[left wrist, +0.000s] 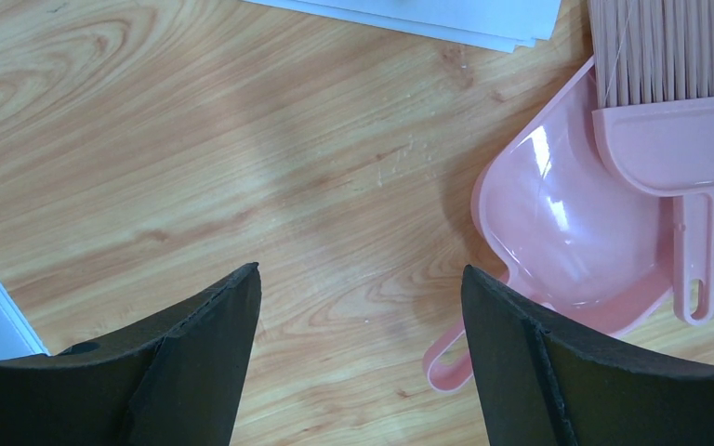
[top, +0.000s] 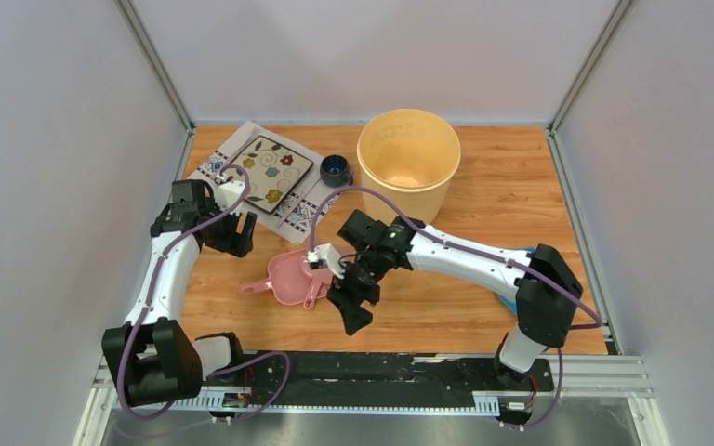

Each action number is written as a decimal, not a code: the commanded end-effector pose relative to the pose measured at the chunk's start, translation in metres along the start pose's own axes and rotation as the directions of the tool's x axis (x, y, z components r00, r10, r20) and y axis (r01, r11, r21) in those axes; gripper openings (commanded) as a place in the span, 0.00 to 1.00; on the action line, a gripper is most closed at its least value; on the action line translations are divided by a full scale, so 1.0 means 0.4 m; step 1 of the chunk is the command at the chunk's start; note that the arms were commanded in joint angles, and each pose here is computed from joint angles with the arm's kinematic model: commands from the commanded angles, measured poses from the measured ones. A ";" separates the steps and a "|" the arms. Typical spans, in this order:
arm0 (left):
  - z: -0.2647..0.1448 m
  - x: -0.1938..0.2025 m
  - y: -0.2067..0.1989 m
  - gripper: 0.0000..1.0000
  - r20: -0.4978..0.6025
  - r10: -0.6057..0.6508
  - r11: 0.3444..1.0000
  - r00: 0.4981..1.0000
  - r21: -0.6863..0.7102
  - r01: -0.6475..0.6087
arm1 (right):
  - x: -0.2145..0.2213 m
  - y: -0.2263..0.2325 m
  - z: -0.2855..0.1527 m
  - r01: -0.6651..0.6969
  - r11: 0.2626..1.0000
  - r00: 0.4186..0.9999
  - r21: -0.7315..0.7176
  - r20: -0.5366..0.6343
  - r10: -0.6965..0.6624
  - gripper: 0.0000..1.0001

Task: Sweep away the paper scraps from the table

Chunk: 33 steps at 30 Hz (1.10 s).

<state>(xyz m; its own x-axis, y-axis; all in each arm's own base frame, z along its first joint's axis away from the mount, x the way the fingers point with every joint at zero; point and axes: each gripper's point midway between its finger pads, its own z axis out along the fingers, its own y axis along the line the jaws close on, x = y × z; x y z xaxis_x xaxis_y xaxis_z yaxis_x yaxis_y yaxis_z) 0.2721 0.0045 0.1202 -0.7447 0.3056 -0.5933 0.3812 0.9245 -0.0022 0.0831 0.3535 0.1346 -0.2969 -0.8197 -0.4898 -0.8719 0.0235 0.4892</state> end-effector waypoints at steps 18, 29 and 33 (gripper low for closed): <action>0.014 0.010 -0.011 0.86 -0.017 0.017 0.999 1.000 0.052 -0.016 | 0.161 -0.195 -0.289 -0.629 0.776 0.731 0.046 0.374 0.571 0.80; 0.024 0.025 -0.010 0.87 -0.033 0.024 0.998 0.999 0.056 -0.022 | 0.282 -0.277 -0.403 -0.795 0.569 0.587 0.210 0.503 0.634 0.80; 0.035 0.030 -0.013 0.87 -0.036 0.004 0.998 0.999 0.062 -0.002 | 0.319 -0.303 -0.432 -0.844 0.470 0.530 0.256 0.530 0.662 0.81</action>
<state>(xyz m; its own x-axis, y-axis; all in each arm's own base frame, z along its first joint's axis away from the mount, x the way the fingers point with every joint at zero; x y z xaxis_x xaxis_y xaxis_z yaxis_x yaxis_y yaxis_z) 0.2682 0.0018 0.1058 -0.7635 0.3249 -0.5581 0.4107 0.9112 -0.0313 0.2076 0.1673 0.1353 -0.9280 -0.1852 -0.3235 -0.3404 0.7746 0.5331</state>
